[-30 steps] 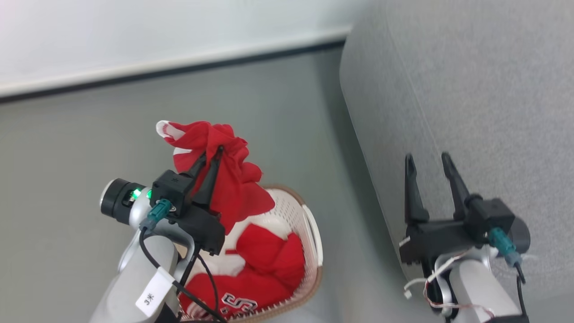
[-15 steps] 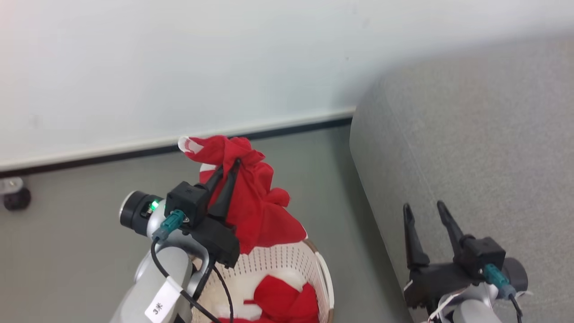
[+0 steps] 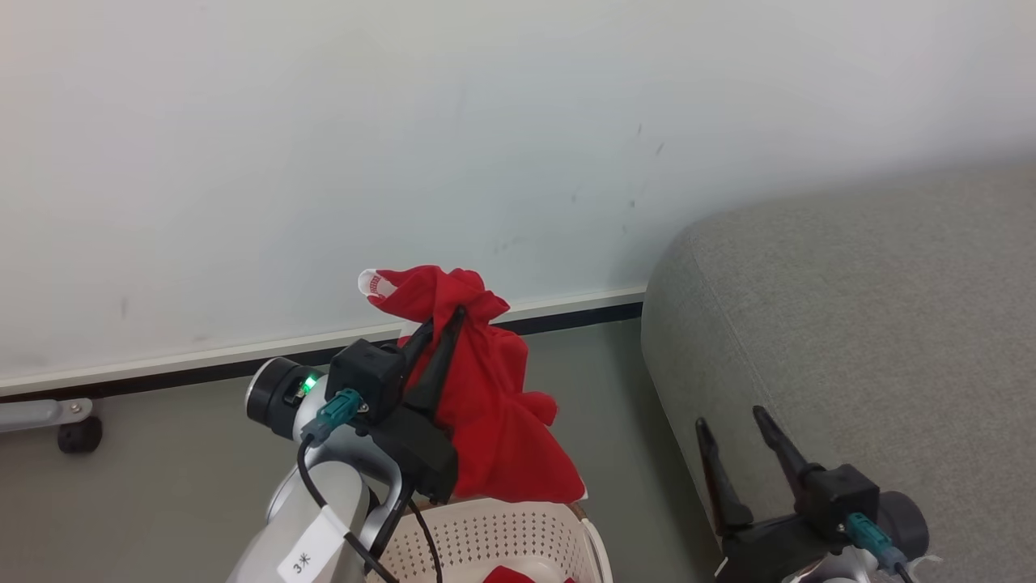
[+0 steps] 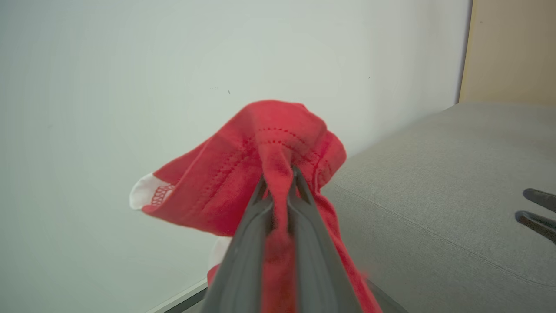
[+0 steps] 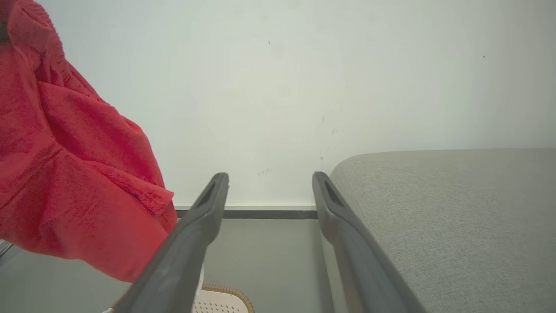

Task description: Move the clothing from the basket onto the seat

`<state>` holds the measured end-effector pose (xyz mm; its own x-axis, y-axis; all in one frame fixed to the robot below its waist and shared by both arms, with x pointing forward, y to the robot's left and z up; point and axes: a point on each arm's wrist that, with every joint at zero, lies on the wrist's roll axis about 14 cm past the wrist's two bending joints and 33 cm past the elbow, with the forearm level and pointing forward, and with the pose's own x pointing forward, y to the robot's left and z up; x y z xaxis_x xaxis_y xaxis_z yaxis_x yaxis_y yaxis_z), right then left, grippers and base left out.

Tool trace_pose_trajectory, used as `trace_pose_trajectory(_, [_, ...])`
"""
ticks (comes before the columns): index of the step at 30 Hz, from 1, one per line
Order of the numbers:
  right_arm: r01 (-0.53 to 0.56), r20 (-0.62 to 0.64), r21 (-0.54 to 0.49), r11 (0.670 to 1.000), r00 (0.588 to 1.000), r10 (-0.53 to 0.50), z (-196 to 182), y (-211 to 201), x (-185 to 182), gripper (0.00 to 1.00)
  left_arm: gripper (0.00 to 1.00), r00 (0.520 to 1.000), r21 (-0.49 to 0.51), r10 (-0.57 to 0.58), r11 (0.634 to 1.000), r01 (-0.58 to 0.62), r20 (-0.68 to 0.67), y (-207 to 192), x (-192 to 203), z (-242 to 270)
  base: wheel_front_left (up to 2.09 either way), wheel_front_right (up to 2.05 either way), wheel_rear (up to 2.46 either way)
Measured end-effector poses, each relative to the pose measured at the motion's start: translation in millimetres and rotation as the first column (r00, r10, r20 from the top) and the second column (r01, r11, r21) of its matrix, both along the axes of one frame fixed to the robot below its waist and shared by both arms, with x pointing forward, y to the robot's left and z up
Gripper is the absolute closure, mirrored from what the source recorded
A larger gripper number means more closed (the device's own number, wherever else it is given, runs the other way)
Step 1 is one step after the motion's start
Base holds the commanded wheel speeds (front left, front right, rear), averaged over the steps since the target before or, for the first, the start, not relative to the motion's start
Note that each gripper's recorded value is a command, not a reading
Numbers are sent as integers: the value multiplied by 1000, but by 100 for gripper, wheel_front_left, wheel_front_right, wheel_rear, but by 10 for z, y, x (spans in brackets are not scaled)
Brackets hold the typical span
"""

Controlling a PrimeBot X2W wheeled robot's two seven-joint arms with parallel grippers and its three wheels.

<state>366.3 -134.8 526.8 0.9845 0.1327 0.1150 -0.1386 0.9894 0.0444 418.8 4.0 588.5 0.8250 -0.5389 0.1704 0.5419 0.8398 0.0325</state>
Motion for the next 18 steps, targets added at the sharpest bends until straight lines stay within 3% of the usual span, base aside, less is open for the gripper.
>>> trace_pose_trajectory(7, [-139, -1, -66, 988, 990, 139, 18, 294, 55, 0, 100, 1000, 5, -17, 1000, 17, 0, -48, -71, 53, 0, 0, 0])
trace_pose_trajectory(18, [-325, -61, -216, 921, 946, 319, 5, 727, 258, 0, 100, 999, 21, -47, 999, 47, -10, -116, -154, 60, 0, 0, 0])
